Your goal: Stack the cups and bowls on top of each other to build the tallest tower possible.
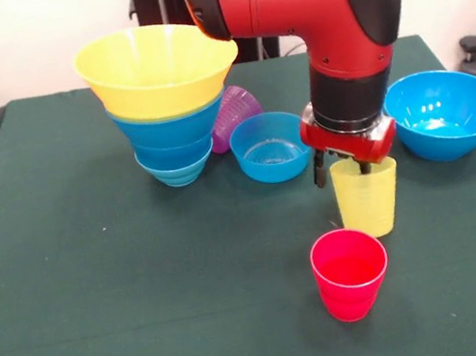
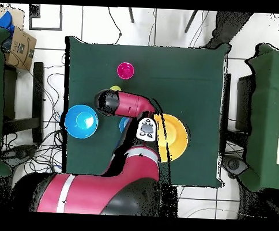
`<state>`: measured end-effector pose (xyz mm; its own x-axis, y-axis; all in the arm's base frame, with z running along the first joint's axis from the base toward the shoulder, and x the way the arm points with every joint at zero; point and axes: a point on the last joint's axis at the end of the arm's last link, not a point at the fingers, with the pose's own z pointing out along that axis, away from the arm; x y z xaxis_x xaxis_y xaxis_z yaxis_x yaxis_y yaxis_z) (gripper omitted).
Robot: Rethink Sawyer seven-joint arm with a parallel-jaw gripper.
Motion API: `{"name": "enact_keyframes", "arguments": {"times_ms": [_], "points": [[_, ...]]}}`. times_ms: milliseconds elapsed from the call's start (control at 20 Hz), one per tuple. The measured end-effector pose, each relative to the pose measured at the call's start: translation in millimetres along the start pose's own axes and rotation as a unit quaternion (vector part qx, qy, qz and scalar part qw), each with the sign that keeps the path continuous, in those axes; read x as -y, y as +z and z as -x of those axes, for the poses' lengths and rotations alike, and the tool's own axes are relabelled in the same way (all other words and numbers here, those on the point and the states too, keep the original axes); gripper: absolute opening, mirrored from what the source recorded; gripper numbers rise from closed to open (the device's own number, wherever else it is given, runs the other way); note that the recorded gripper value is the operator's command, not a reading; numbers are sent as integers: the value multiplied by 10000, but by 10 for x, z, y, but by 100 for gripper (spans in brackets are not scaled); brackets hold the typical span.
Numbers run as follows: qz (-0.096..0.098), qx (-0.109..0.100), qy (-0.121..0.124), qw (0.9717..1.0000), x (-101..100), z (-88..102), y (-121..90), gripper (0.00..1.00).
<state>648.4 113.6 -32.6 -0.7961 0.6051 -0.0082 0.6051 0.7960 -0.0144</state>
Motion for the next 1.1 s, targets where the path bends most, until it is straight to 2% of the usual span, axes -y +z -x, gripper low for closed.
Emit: {"name": "enact_keyframes", "arguments": {"times_ms": [200, 550, 600, 750, 900, 1100], "points": [[2, 33, -78, 10000, -82, -27, 43, 100], [-42, 230, -200, 9995, -176, 31, 85, 100], [-54, 361, -247, 9990, -205, 75, 113, 0], [-9, 450, -268, 9986, -256, 108, 81, 0], [149, 759, -379, 9963, -438, 181, -32, 0], [197, 874, -409, 9951, -462, 182, 8, 0]]}}
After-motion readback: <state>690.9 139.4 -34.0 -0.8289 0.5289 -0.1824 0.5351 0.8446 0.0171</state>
